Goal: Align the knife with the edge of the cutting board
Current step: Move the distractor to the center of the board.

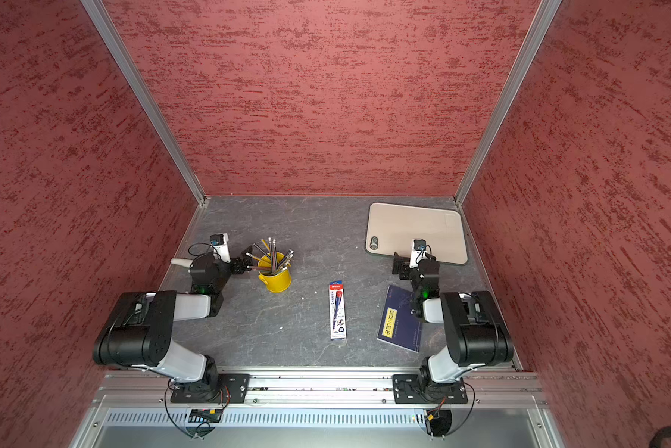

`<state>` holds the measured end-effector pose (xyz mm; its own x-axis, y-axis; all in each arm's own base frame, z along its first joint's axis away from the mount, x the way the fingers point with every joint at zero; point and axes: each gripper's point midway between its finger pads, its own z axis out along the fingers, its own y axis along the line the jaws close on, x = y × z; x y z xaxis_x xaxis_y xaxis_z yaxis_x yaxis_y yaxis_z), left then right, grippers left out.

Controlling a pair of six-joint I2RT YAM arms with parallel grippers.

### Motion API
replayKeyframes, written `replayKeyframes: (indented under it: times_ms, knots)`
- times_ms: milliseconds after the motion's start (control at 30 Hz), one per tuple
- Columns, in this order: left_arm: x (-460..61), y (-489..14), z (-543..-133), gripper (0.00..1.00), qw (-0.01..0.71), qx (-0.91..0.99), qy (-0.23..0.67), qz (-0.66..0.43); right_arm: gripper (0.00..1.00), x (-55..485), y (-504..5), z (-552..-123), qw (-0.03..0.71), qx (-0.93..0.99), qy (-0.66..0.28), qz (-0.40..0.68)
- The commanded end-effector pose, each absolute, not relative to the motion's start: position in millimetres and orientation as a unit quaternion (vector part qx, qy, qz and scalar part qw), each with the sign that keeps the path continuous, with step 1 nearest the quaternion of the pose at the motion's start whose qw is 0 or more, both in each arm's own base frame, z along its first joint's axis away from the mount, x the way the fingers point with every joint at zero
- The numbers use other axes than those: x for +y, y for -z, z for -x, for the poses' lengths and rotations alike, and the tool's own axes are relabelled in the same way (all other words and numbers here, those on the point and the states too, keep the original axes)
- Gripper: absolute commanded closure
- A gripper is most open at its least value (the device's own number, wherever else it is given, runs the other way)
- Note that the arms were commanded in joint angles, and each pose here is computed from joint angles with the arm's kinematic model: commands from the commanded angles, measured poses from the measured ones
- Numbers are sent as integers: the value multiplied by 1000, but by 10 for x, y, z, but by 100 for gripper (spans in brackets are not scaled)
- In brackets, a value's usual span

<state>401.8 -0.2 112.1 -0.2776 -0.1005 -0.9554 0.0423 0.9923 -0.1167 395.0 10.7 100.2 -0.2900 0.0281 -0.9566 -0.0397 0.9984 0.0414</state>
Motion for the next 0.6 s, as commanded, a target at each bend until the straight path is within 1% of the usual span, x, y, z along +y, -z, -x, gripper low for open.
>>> replayKeyframes:
  times_ms: [0,567]
  knots:
    - [1,-1139,-4010,0,605,794,57,11,2,111,-1157,-4047,612,790,-32,7]
    - [1,-1140,-4012,0,605,794,57,11,2,112,-1162,-4051,612,790,-32,7]
